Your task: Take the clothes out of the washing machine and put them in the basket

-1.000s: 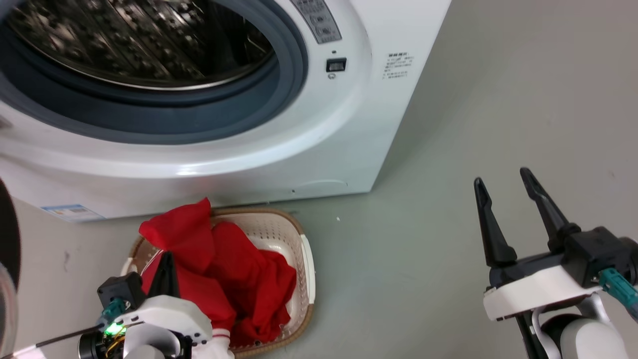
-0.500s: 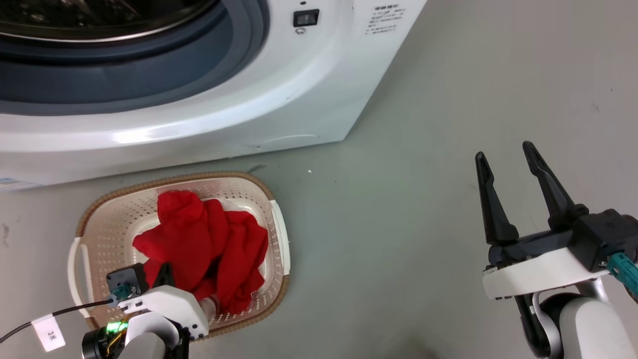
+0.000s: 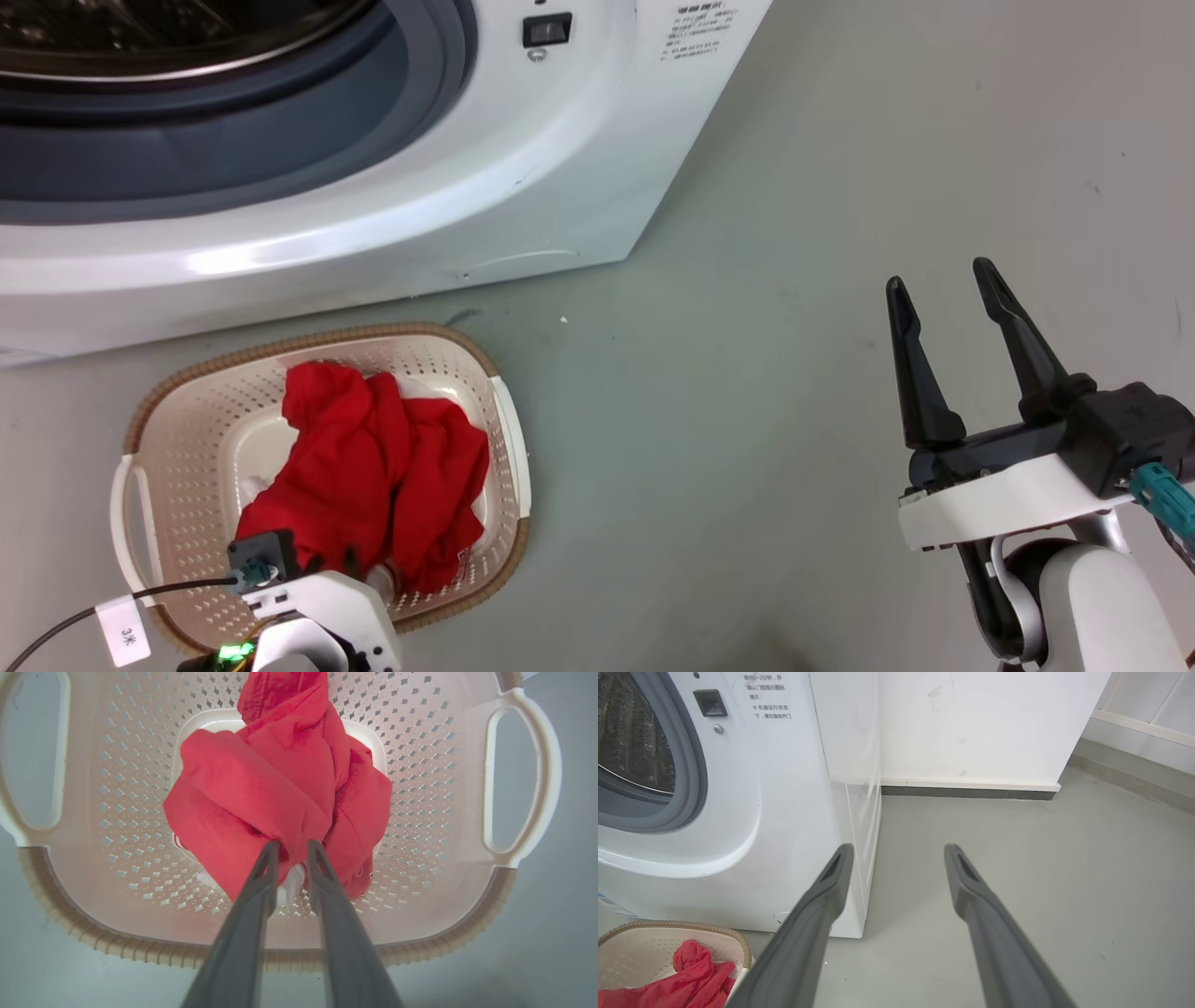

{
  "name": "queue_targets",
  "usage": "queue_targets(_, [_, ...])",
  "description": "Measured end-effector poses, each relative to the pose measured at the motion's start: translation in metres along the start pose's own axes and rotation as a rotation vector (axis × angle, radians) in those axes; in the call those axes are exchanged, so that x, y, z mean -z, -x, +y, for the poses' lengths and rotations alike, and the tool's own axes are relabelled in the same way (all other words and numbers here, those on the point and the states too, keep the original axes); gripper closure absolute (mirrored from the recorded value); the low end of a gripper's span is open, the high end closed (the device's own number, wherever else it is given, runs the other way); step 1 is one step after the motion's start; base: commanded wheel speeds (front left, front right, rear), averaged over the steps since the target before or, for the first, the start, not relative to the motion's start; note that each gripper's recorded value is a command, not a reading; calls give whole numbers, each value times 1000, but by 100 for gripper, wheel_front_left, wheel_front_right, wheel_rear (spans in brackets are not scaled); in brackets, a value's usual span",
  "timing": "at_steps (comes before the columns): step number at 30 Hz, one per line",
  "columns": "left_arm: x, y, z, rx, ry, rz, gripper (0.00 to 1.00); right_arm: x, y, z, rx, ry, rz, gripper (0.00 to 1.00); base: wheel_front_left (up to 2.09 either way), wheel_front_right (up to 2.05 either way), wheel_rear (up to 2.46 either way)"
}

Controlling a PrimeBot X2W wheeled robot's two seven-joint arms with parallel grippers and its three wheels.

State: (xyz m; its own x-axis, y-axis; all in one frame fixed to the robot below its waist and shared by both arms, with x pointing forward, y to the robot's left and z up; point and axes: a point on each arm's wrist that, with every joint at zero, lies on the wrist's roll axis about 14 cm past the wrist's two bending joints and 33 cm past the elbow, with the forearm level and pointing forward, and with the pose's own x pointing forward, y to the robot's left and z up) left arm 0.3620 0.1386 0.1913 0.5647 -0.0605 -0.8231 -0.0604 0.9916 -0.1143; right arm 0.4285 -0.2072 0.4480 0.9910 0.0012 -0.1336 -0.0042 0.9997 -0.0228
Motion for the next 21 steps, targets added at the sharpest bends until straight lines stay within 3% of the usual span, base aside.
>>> queue_targets(10, [-10, 27, 3, 17, 9, -37, 0, -31, 15, 0, 1, -5, -80, 0, 0, 0, 0])
queue_targets(21, [-88, 69, -4, 59, -17, -326, 0, -58, 52, -2, 17, -15, -123, 0, 0, 0, 0])
